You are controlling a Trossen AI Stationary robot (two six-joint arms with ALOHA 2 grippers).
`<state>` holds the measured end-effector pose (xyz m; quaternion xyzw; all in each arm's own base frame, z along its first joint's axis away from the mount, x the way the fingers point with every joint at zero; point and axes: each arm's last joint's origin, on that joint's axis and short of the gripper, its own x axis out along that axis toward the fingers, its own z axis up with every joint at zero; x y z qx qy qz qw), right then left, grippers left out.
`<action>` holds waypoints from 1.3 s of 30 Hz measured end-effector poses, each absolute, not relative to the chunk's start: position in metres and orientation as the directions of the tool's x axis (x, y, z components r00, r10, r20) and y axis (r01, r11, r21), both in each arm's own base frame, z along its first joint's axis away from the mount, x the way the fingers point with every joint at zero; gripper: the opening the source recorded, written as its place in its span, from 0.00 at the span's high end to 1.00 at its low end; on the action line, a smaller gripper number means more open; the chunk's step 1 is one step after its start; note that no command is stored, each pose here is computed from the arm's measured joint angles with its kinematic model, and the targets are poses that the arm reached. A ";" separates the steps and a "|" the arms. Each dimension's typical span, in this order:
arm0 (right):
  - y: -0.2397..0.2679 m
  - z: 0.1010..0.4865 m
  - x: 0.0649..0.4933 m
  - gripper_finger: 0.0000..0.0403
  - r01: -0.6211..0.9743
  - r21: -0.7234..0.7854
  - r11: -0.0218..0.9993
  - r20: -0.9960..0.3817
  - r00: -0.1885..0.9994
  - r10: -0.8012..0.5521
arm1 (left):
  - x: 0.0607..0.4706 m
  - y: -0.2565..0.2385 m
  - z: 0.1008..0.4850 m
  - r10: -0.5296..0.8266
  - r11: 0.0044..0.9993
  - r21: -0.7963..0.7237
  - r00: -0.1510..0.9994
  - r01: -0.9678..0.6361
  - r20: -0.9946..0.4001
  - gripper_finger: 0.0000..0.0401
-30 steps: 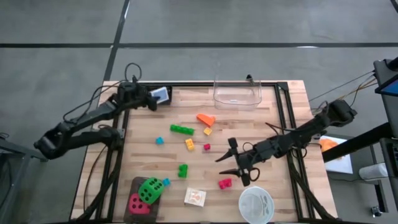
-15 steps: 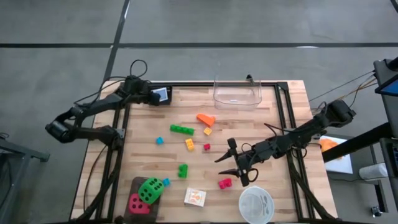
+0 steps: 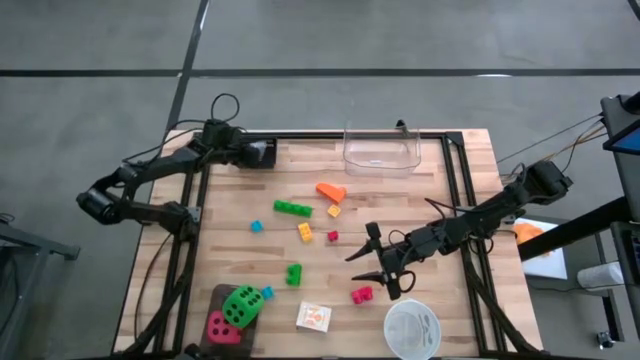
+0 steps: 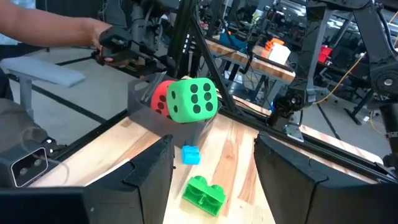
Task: Pick & Place Toys
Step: Put the blue playing card box into the black bin, then put the yellow playing card box into the black bin
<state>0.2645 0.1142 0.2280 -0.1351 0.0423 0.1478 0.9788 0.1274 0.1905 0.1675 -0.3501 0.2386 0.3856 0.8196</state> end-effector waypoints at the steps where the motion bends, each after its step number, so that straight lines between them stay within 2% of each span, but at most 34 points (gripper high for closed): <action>1: 0.114 0.228 0.264 0.47 -0.301 -0.252 0.920 -0.123 0.953 0.278 | 0.127 0.190 0.168 0.468 0.458 -0.388 0.588 -0.800 -0.659 0.52; 5: 0.114 0.228 0.264 0.47 -0.301 -0.252 0.920 -0.123 0.953 0.278 | 0.126 0.189 0.172 0.486 0.460 -0.381 0.586 -0.802 -0.648 0.43; 9: 0.114 0.228 0.264 0.47 -0.301 -0.250 0.920 -0.123 0.953 0.278 | 0.124 0.188 0.180 0.529 0.452 -0.362 0.572 -0.815 -0.627 0.38; 22: 0.114 0.228 0.264 0.47 -0.301 -0.247 0.921 -0.125 0.953 0.278 | 0.113 0.164 0.221 0.611 0.500 -0.380 0.628 -0.778 -0.482 0.36; 28: 0.113 0.225 0.265 0.47 -0.268 -0.237 0.934 -0.139 0.961 0.240 | 0.118 0.139 0.242 0.539 0.667 -0.359 0.756 -0.652 -0.371 0.36; 33: 0.113 0.214 0.271 0.47 -0.222 -0.201 0.954 -0.183 0.965 0.187 | 0.129 0.105 0.257 0.419 0.838 -0.255 0.868 -0.483 -0.265 0.36; 39: 0.120 0.202 0.293 0.47 -0.210 -0.139 0.968 -0.272 0.948 0.167 | 0.139 0.056 0.260 0.261 0.939 -0.178 0.946 -0.295 -0.193 0.36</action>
